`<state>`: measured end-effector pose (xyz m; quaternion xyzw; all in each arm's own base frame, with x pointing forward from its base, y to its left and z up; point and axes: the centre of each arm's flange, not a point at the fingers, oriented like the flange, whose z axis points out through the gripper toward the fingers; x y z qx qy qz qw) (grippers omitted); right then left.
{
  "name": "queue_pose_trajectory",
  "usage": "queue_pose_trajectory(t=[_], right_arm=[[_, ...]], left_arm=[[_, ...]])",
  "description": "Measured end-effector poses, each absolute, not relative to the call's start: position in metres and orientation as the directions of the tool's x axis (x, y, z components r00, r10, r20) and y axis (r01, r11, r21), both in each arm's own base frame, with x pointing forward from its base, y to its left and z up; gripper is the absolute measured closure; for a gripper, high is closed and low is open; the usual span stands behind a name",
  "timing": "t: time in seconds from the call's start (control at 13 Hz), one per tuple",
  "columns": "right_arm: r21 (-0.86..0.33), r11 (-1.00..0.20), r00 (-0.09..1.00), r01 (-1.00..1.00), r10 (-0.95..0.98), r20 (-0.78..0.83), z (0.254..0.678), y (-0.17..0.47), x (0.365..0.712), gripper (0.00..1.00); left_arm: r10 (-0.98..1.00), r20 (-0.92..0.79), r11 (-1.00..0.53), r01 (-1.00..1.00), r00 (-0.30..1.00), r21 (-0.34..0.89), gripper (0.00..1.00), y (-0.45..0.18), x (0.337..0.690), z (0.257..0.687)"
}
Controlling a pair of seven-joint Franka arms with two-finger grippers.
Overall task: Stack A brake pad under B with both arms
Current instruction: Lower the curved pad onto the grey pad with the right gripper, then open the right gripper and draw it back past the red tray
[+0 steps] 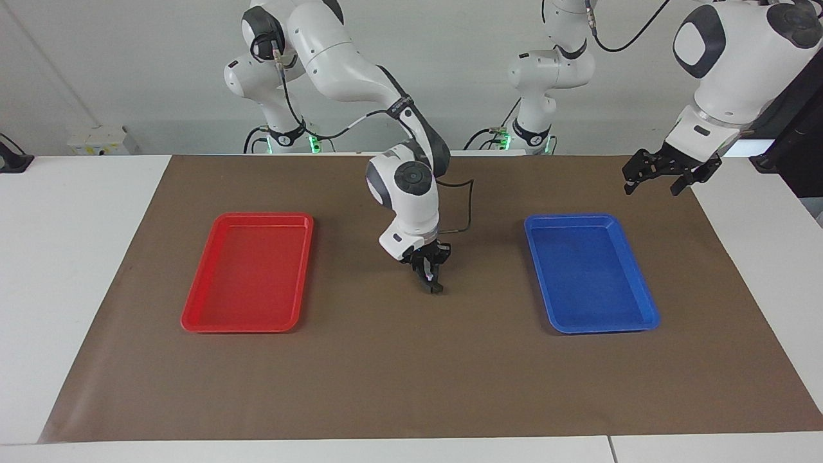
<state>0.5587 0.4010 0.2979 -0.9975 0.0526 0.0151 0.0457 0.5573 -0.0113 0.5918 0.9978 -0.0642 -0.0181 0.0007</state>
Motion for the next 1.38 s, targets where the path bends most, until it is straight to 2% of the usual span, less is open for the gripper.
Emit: queue_pose_trajectory(t=[0.31,0.46,0.54,0.85,1.15,1.38], right_arm=[[-0.098,-0.987,0.992,-0.125,-0.123,-0.031,0.309,0.412,0.555,0.02],[-0.099,-0.985,0.989,-0.145,-0.144,-0.014,0.334,0.402,0.561,0.0],[-0.091,-0.984,0.987,-0.155,-0.157,0.023,0.36,0.384,0.572,0.0],[-0.016,-0.983,0.973,-0.181,-0.181,0.14,0.482,0.234,0.613,0.0],[0.023,-0.984,0.975,-0.176,-0.171,0.144,0.544,0.131,0.61,0.0],[0.041,-0.986,0.982,-0.162,-0.157,0.107,0.582,0.065,0.591,0.0]], left_arm=[[-0.128,-0.036,-0.992,-0.128,0.991,0.004,0.0,-0.011,0.557,0.592],[-0.128,-0.036,-0.992,-0.128,0.991,0.004,0.0,-0.011,0.557,0.592],[-0.128,-0.036,-0.992,-0.128,0.991,0.004,0.0,-0.011,0.557,0.592],[-0.128,-0.036,-0.992,-0.128,0.991,0.004,0.0,-0.011,0.557,0.592],[-0.128,-0.036,-0.992,-0.128,0.991,0.004,0.0,-0.011,0.557,0.592],[-0.128,-0.036,-0.992,-0.128,0.991,0.004,0.0,-0.011,0.557,0.592]])
